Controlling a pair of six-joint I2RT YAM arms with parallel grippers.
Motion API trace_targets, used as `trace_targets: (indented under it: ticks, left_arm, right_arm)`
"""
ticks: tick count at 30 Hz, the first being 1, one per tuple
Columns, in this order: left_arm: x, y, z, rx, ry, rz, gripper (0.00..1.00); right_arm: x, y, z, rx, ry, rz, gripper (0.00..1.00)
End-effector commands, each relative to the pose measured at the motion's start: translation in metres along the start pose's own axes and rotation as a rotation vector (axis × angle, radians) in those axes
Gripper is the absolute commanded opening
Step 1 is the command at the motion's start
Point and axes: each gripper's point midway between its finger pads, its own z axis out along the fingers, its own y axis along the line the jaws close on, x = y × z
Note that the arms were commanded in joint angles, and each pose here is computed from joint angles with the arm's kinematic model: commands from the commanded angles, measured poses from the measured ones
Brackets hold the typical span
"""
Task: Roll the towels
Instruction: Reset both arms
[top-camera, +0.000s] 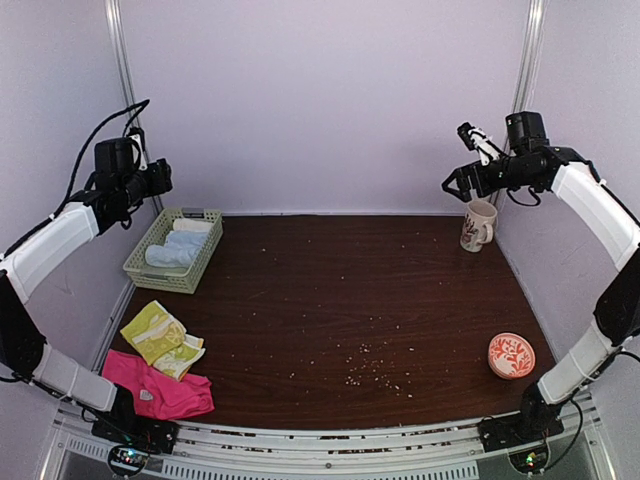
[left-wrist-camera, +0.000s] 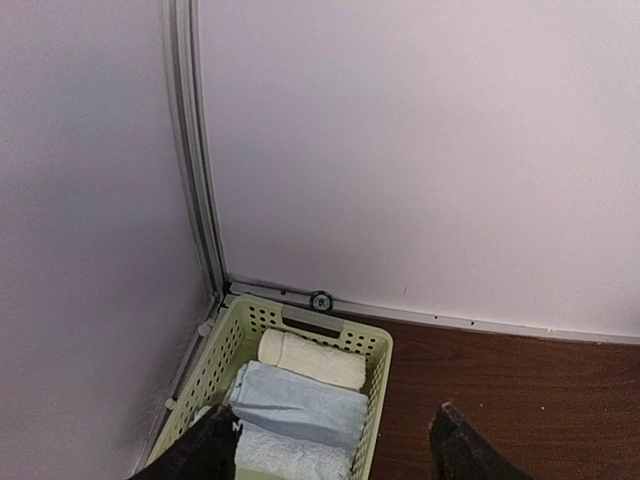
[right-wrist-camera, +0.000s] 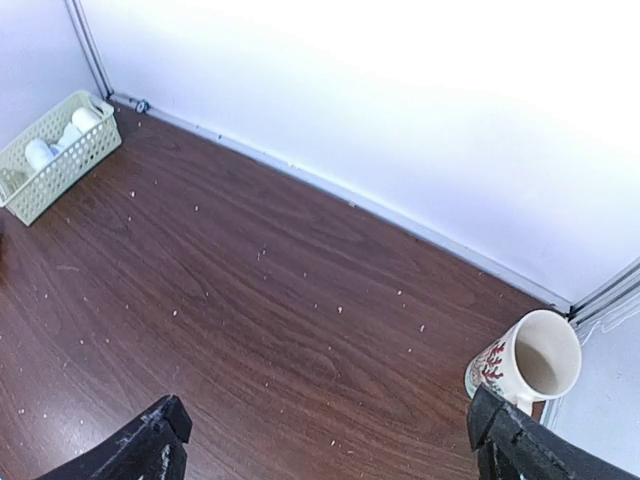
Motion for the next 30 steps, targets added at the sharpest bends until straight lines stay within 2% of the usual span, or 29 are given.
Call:
trace_targets:
  ticks: [1,4,9,12,17,22,25,30]
  left_arm:
    - [0.025,0.016,-0.009,-0.072,0.112,0.038,0.67]
    - [0.045,0.031,-0.008,-0.151,0.147,-0.027,0.69]
    - [0.078,0.031,0.018,-0.221,0.284,-0.175,0.7]
    - [0.079,0.02,0.029,-0.177,0.281,-0.206,0.69]
    - [0.012,-0.037,0.018,0.163,0.095,0.009,0.68]
    - [-0.059,-0.075,-0.04,0.393,-0.141,0.244,0.69]
    - [-0.074,-0.092,-0.069,0.5,-0.212,0.357,0.71]
    - [-0.071,-0.108,-0.094,0.63,-0.232,0.392,0.71]
  right_arm:
    - [0.004,-0.001,-0.001,0.014,-0.02,0.053,1.0]
    - [0.014,0.004,-0.001,-0.007,-0.006,0.043,1.0]
    - [0.027,0.01,0.006,-0.048,0.035,0.048,1.0]
    - [0.019,0.006,-0.001,-0.016,0.005,0.047,1.0]
    - [-0.034,-0.022,-0.037,0.148,-0.137,0.106,1.0]
    - [-0.071,-0.052,-0.077,0.345,-0.348,0.2,1.0]
    - [-0.084,-0.059,-0.097,0.405,-0.441,0.238,1.0]
    - [-0.089,-0.058,-0.104,0.404,-0.455,0.241,1.0]
